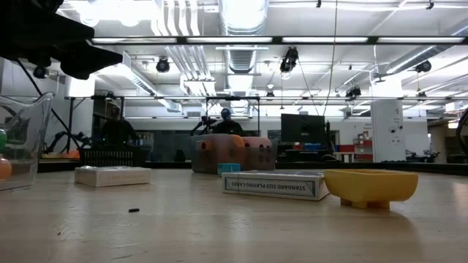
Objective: Pick & Place Toys
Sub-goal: Put the red game piece into the transparent bin
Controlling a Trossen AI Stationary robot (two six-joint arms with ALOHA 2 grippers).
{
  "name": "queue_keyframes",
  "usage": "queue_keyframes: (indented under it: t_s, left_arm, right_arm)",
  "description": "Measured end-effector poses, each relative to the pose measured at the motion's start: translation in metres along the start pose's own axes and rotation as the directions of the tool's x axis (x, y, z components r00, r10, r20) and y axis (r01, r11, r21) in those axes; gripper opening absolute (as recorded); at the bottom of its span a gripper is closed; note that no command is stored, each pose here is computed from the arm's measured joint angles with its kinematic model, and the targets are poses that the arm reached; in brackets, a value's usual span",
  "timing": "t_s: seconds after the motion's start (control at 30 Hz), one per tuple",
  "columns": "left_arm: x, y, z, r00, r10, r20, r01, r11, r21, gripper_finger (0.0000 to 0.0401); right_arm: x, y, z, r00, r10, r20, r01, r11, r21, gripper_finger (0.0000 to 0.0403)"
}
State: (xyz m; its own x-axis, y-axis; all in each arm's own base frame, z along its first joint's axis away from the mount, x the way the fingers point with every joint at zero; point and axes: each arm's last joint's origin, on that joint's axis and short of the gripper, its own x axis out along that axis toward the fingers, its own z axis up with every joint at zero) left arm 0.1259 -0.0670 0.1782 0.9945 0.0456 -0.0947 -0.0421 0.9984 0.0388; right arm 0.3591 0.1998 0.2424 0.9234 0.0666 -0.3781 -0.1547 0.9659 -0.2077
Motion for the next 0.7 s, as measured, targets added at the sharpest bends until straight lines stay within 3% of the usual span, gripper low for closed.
queue_keyframes:
  t_s: [0.17, 0.4, 0.53, 0.7]
  left_arm:
    - [0.0, 0.0, 0.0, 1.0, 0.0, 0.002, 0.0, 1.0, -0.001, 0.0399]
    - [0.0, 0.0, 0.0, 1.0, 0.0, 0.003, 0.0, 1.0, -0.002, 0.0399]
    - [0.0, 0.0, 0.0, 1.0, 0.0, 0.003, 0.0, 1.0, -0.002, 0.0399]
    - [0.0, 0.0, 0.0, 1.0, 0.0, 0.001, 0.0, 1.0, -0.001, 0.0399]
  right_arm:
    - [-0.004, 0.027, 0.002, 0.983, 0.046, -0.18, -0.041, 0.999, 0.033, 0.028]
    - [0.002, 0.058, 0.01, 0.883, 0.127, -0.451, -0.09, 0.991, 0.102, 0.028]
    - [0.013, 0.075, 0.011, 0.791, 0.21, -0.575, -0.137, 0.976, 0.167, 0.028]
    - [0.02, 0.091, 0.004, 0.634, 0.256, -0.73, -0.122, 0.965, 0.233, 0.028]
